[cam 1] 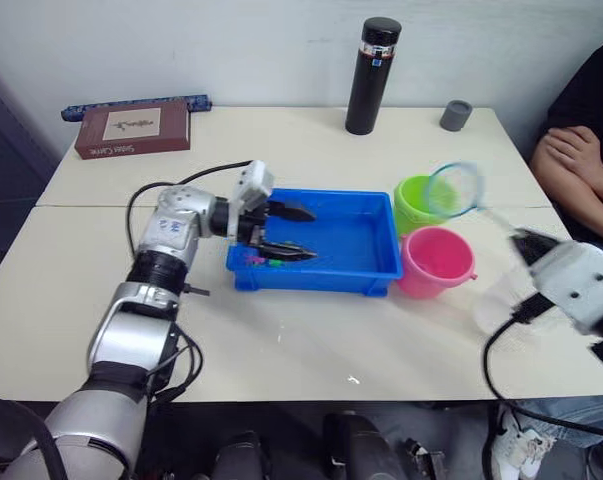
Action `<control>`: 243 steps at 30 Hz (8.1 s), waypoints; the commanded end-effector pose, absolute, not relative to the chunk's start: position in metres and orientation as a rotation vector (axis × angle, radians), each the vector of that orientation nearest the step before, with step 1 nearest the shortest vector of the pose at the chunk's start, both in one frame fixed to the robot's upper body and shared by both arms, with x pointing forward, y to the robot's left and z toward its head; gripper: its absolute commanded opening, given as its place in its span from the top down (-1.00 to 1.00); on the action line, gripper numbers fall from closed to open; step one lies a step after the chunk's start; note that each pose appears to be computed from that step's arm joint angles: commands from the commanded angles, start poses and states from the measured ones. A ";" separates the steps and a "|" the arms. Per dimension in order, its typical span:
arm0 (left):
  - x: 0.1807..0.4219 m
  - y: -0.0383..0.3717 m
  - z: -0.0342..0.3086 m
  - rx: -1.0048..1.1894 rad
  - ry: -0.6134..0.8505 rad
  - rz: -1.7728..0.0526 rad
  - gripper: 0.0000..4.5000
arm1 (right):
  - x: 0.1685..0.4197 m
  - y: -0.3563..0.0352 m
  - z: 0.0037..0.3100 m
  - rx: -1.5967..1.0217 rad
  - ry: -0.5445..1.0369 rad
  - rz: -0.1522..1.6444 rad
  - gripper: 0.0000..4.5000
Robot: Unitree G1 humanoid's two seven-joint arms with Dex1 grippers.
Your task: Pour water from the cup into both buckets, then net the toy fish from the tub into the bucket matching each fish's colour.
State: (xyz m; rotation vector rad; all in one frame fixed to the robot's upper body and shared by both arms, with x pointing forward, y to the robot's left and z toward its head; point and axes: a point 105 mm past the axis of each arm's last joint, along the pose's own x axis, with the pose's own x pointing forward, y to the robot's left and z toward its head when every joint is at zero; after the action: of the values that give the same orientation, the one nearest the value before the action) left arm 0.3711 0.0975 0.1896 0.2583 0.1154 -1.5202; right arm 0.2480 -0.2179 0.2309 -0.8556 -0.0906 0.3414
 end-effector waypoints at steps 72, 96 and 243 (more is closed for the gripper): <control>0.349 0.178 0.196 0.280 0.121 -1.152 -0.98 | 0.333 -0.092 0.174 -0.530 0.072 0.790 1.00; 0.354 0.058 0.225 0.153 -0.033 -1.635 -0.98 | 0.213 -0.244 0.224 -0.302 0.136 0.244 1.00; 0.341 0.210 0.199 0.348 0.172 -1.066 -0.98 | 0.350 -0.044 0.167 -0.612 0.064 0.922 1.00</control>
State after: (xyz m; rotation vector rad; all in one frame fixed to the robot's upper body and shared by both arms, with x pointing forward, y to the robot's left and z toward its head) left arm 0.3405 0.2118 0.1820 0.3296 0.2384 -1.0655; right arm 0.3517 -0.0488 0.1495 -0.6009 0.1319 0.9132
